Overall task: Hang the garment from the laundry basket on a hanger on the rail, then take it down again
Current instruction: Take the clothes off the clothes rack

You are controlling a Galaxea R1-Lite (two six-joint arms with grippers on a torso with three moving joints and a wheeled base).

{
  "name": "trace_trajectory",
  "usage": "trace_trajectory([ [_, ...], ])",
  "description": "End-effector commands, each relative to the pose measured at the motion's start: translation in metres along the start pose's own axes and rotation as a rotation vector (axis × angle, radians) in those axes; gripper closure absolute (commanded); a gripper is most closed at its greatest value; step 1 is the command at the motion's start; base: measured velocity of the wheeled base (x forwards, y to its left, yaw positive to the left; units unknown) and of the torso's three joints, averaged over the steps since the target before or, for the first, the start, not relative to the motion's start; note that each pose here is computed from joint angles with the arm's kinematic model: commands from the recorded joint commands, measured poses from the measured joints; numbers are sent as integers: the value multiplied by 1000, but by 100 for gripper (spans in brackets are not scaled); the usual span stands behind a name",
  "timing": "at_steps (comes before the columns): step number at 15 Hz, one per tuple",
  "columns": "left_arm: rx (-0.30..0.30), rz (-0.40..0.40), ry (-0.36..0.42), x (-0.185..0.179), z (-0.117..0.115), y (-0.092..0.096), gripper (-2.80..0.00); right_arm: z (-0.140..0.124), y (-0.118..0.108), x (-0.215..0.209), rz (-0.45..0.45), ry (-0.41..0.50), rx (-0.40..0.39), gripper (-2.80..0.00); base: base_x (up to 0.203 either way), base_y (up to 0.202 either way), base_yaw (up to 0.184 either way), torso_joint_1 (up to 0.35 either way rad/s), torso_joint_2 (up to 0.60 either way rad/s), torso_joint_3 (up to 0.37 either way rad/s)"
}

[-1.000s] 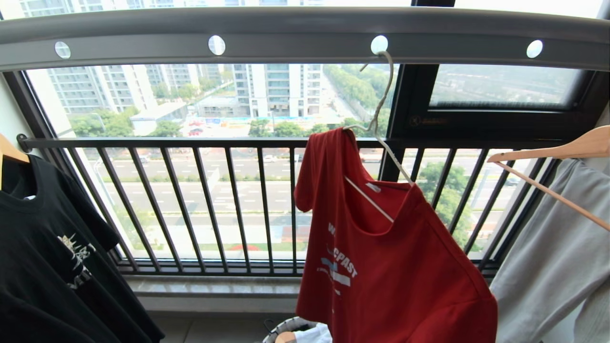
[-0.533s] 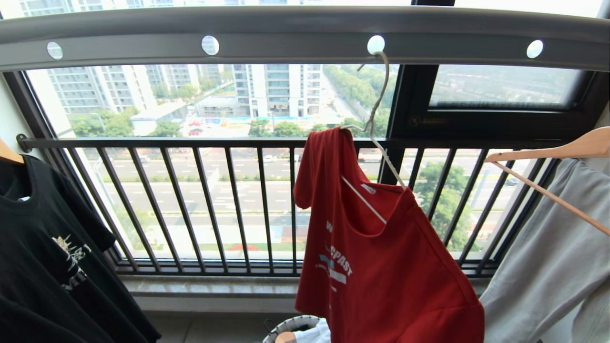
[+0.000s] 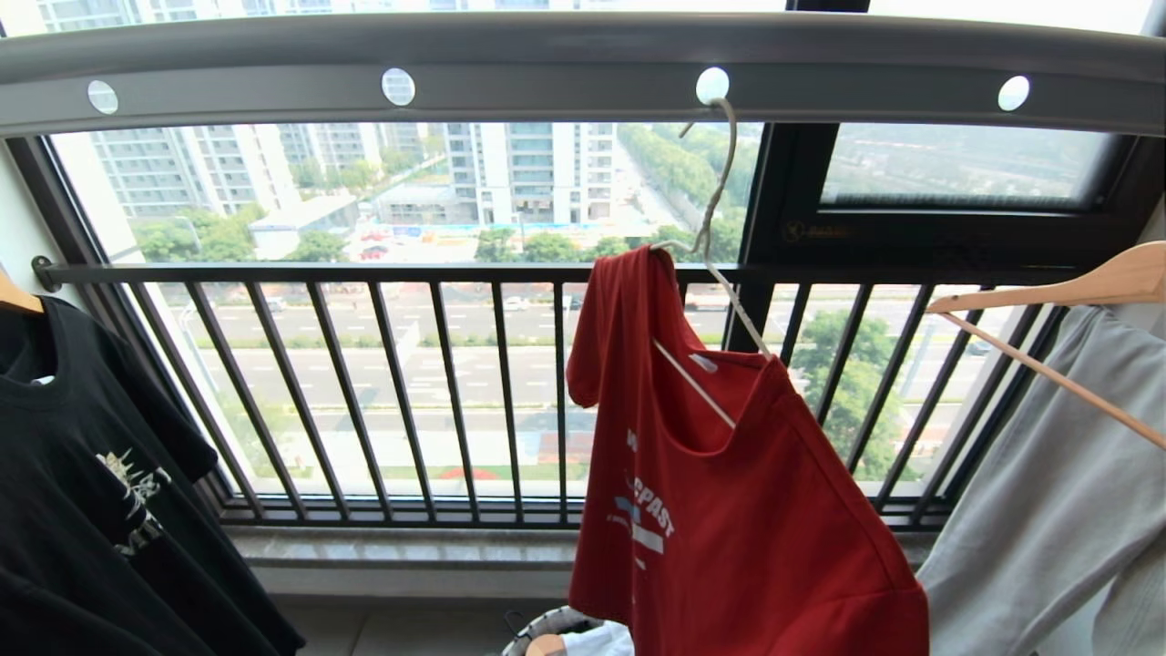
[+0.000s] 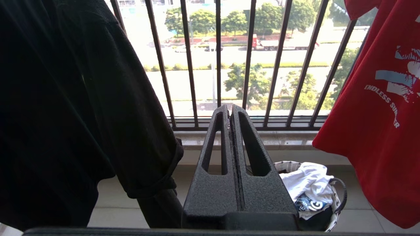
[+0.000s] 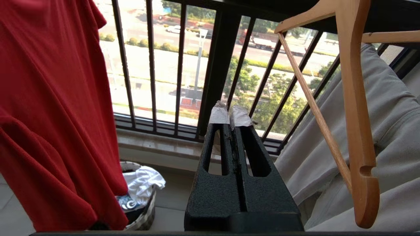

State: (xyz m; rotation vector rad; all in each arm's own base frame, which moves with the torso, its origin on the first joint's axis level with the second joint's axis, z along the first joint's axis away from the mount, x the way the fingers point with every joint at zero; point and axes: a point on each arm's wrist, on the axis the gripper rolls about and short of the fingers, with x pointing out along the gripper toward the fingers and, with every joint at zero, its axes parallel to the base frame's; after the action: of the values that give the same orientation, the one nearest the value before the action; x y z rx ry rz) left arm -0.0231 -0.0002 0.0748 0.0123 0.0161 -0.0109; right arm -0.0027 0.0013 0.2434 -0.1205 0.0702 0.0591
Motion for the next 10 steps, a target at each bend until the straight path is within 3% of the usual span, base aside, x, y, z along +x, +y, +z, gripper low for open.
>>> trace_trajectory([
  [1, 0, -1, 1, 0, 0, 0, 0, 45, -7, 43, 37, 91, 7, 0, 0, 0, 0, 0, 0, 0],
  [3, 0, 0, 1, 0, 0, 0, 0, 74, -10, 61, 85, 116, 15, 0, 0, 0, 0, 0, 0, 0],
  [4, 0, 0, 1, 0, 0, 0, 0, 85, -9, 70, 130, 127, 20, -280, 0, 0, 0, 0, 0, 0],
  [8, 0, 0, 1, 0, 0, 0, 0, 118, 10, 100, 328, 172, 43, -280, 0, 0, 0, 0, 0, 0],
  [10, 0, 0, 1, 0, 0, 0, 0, 126, 26, 116, 333, 200, 48, -280, 0, 0, 0, 0, 0, 0],
])
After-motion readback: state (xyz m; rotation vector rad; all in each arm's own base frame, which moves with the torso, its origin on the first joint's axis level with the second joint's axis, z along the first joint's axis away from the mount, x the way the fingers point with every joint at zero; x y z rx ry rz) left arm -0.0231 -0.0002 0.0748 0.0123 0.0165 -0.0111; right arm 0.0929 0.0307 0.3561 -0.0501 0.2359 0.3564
